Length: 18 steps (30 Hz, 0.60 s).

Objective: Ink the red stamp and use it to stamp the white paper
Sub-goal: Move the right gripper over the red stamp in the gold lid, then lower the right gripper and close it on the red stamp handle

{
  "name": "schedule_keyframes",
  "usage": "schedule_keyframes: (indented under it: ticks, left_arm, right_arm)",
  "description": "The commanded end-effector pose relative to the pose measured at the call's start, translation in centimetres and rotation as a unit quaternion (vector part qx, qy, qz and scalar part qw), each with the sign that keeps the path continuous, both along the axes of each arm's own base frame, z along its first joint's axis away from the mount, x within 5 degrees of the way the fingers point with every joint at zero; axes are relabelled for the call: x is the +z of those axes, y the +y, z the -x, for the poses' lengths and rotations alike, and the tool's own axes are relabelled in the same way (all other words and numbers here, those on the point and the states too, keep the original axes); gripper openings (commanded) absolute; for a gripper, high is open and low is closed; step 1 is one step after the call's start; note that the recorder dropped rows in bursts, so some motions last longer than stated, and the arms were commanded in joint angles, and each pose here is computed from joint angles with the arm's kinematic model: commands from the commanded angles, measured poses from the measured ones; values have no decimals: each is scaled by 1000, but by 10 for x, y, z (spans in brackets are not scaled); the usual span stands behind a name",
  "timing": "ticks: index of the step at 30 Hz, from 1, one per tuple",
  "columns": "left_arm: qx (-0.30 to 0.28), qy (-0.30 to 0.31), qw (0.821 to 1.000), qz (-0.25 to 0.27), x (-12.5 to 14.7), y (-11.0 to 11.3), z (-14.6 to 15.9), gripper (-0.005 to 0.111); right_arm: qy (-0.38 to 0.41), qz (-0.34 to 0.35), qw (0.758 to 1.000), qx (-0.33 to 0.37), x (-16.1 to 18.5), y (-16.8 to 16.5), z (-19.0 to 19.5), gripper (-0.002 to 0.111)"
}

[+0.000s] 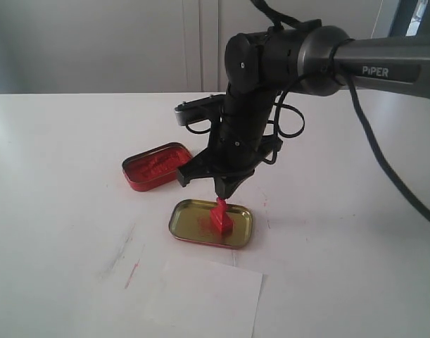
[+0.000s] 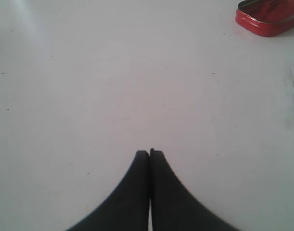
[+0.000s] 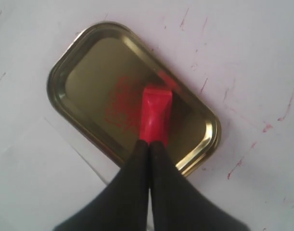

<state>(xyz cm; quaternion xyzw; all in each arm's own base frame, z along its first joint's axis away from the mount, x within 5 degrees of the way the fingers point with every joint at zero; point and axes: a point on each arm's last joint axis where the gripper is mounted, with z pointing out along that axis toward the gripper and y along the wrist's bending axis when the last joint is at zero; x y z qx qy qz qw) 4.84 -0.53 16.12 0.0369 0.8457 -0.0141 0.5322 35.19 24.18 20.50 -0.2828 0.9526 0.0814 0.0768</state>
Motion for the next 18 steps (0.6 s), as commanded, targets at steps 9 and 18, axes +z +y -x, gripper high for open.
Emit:
schedule_keyframes:
  ticks: [9, 18]
  left_arm:
    - [1, 6, 1000, 3, -3, 0, 1, 0]
    - [1, 6, 1000, 3, -3, 0, 1, 0]
  right_arm:
    - [-1, 2, 1000, -5, -11, 3, -5, 25]
    - [-9, -2, 1000, -8, -11, 3, -7, 35]
